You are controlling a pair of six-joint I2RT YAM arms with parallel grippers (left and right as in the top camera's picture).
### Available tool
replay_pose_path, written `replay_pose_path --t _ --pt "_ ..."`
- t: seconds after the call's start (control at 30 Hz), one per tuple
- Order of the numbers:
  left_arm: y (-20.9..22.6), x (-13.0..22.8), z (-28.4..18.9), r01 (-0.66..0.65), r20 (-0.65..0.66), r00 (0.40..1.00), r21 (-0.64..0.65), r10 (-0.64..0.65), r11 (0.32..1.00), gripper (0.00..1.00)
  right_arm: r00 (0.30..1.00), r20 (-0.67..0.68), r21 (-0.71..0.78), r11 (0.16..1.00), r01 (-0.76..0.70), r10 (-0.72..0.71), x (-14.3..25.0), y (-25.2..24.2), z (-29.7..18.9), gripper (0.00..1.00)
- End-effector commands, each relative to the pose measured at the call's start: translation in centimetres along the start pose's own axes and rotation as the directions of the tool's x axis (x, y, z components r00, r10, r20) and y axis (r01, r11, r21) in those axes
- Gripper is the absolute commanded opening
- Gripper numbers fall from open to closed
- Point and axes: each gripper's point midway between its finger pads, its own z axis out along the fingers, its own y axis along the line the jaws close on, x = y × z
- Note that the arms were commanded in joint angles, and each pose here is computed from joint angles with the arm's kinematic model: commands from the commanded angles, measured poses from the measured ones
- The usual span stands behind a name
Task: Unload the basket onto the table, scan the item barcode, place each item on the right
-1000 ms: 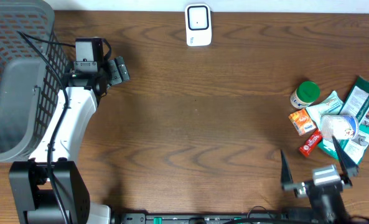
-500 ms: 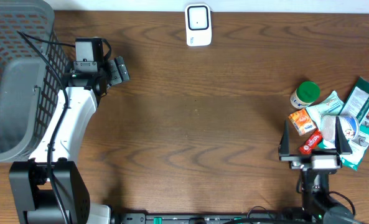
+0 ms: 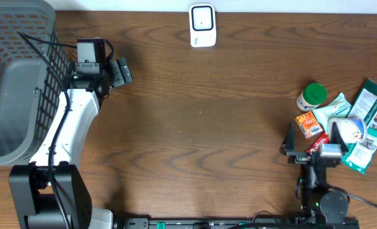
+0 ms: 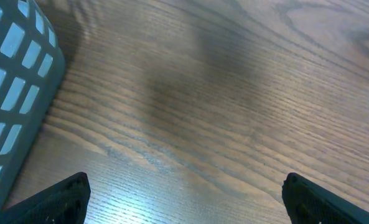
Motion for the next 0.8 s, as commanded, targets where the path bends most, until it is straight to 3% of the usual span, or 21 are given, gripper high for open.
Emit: replay_pose_path --t 0.0,0.13,0.77 --pt "0.5 0.6 0.7 0.007 -0.018 1.000 -0.018 -0.007 1.000 0.98 0.996 -0.088 -0.035 0.999 -0.022 0.018 2.3 0.7 -0.1 0.99" --pt "0.5 0.6 0.7 0.007 -0.018 1.000 -0.018 -0.007 1.000 0.98 0.975 -0.220 -0.047 0.999 -0.024 0.013 5.5 1.0 -0.7 0.99" --pt "0.5 0.6 0.7 0.007 -0.018 1.000 -0.018 -0.007 1.000 0.98 0.976 -0.213 -0.056 0.998 0.020 -0.032 5.4 1.0 -0.6 0.99"
